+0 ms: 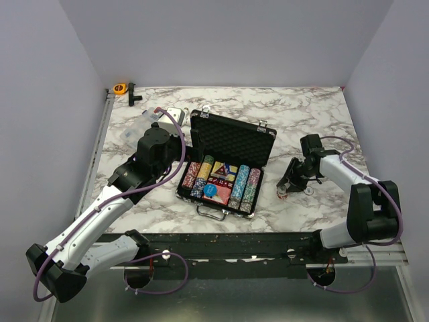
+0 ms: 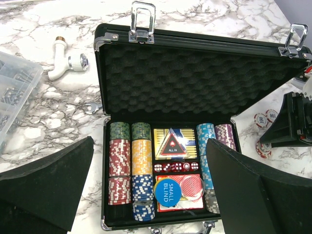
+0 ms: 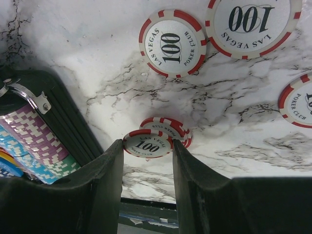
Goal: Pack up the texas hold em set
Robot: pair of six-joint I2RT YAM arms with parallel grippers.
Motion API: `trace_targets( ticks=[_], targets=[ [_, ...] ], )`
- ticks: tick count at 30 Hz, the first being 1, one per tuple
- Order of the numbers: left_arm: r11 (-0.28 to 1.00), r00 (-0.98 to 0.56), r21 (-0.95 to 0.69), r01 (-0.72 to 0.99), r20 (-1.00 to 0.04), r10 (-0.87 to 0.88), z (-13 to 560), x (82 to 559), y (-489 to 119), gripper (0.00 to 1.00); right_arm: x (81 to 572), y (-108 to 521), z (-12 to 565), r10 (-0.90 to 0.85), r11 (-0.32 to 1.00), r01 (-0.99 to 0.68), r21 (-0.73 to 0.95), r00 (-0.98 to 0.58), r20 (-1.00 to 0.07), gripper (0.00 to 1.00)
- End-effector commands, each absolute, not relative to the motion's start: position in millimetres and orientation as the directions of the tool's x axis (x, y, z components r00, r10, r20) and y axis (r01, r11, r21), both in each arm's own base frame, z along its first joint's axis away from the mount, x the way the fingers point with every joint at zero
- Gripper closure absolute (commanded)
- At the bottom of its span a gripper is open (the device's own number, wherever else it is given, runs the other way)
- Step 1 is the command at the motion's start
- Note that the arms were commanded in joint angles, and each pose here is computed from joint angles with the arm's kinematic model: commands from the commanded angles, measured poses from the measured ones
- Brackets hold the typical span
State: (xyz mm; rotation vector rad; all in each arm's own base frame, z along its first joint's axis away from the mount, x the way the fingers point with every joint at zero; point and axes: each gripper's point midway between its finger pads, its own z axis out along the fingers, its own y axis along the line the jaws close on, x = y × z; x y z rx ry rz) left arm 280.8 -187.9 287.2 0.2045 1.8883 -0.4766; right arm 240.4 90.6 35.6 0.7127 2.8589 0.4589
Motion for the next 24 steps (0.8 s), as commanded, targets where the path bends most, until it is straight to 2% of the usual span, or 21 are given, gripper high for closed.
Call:
trace_targets(
  ticks=[1,7,18,24],
  targets=[
    [0.889,-0.358,-0.243,0.388,-0.929,-0.098,298,278,-193,0.02,235,88,30,0.483,0.845,0.445,0.296,-0.873,-0.065,0.62],
    [0.888,-0.359,-0.244,0.390,-0.928,-0.098,298,279,-194,0.03,233,89,26,0.482,0.847,0.448,0.287,-0.874,-0.058,0.55],
    [0.889,-0.357,-0.244,0.389,-0.929,-0.098,298,278,-194,0.03,229,87,27,0.480,0.852,0.451,0.267,-0.876,-0.054,0.48],
    [0.888,-0.355,-0.243,0.389,-0.930,-0.099,299,278,-193,0.03,233,80,39,0.504,0.848,0.469,0.247,-0.858,-0.101,0.40]
  ],
)
